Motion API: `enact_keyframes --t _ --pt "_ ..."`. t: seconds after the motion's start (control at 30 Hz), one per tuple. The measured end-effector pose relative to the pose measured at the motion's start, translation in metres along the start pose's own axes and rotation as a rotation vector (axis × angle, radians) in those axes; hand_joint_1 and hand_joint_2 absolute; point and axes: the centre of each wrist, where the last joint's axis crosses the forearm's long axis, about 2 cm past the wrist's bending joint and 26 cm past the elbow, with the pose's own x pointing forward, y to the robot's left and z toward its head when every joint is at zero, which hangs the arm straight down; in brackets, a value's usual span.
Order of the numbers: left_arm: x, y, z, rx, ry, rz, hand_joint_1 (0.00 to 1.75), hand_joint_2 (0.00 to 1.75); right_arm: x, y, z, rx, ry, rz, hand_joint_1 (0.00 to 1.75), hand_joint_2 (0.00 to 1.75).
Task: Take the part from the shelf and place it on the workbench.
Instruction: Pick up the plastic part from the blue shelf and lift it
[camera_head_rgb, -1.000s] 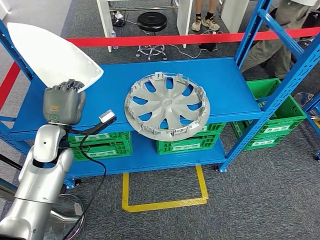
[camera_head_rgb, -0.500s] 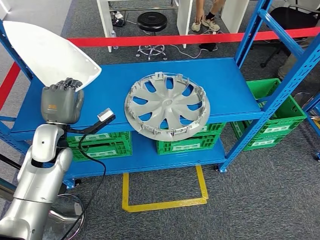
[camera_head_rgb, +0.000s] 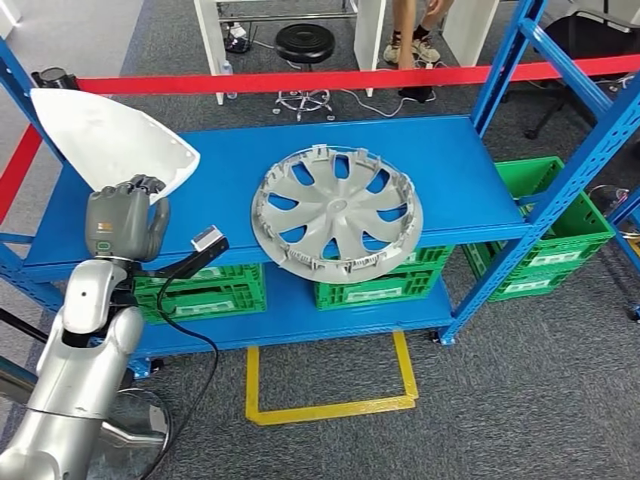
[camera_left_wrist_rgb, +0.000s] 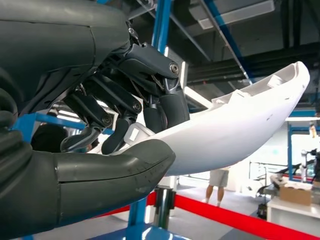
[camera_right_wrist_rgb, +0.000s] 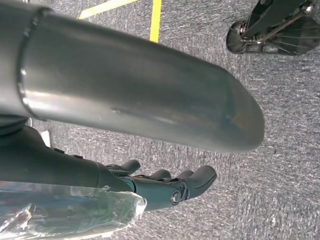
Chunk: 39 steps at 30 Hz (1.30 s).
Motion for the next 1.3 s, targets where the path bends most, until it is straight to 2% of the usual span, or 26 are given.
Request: enact_keyframes --t 0.63,1.3 --pt "-0.025 0.001 0.011 -0.042 0.065 -0.012 1.75 1.75 0.005 0.006 0.003 0.025 -0.004 -0.007 0.00 0.00" --pt "-0.025 0.004 0.011 -0.054 0.079 -0.016 1.75 1.75 0.005 0.004 0.004 0.026 0.002 -0.008 0.00 0.00"
